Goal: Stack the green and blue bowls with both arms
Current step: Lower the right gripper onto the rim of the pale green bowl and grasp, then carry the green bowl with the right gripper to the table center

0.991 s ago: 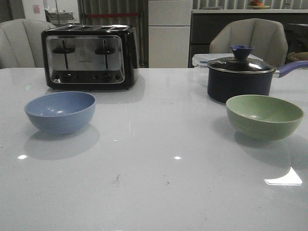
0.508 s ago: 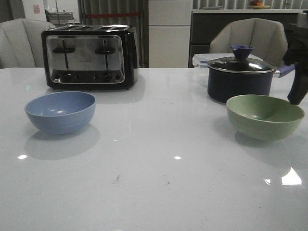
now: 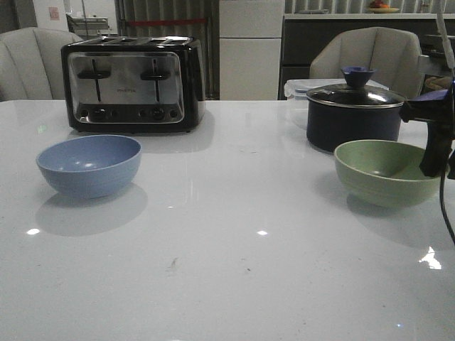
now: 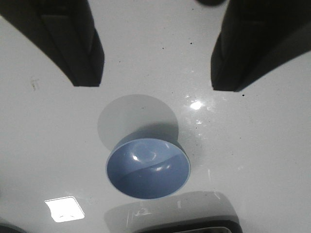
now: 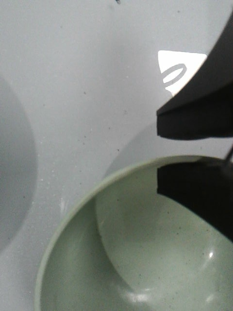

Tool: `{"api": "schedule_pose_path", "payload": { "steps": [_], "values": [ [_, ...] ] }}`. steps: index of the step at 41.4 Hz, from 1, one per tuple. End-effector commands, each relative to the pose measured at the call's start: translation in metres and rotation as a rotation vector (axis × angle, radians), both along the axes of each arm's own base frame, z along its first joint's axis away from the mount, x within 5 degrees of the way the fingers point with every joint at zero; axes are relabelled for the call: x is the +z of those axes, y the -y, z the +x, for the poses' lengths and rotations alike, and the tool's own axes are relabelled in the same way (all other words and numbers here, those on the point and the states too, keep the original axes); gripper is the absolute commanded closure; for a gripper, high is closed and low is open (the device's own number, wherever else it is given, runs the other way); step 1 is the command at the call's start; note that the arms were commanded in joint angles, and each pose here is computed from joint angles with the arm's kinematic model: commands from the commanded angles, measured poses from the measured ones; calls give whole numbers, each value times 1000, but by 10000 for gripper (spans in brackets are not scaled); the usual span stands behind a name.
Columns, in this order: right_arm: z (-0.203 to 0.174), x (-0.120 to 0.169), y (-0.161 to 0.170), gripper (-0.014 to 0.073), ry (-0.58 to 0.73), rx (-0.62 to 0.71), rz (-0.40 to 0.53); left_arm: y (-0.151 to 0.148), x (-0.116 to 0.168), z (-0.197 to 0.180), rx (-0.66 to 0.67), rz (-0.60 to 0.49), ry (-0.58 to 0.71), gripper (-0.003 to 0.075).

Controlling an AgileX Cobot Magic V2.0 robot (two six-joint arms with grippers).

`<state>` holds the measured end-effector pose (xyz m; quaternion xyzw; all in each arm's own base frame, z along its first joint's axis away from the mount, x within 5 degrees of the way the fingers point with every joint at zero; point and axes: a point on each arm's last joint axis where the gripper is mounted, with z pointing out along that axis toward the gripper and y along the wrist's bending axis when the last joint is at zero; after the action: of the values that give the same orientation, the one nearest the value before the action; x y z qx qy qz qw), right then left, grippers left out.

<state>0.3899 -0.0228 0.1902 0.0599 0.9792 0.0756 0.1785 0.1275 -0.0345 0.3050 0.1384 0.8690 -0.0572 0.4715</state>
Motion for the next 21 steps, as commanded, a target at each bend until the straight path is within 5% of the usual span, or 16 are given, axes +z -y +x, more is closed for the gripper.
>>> {"api": "schedule_pose_path", "payload": {
  "steps": [1, 13, 21],
  "values": [
    [3, 29, 2, 435, 102, -2, -5, 2, 14, 5, -5, -24, 96, 213],
    [-2, 45, -5, 544, 138, 11, 1, 2, 14, 5, -5, -24, 96, 213],
    [-15, 79, -52, 544, 222, 176, -11, 2, 14, 5, -5, -24, 96, 213]
  ]
}}
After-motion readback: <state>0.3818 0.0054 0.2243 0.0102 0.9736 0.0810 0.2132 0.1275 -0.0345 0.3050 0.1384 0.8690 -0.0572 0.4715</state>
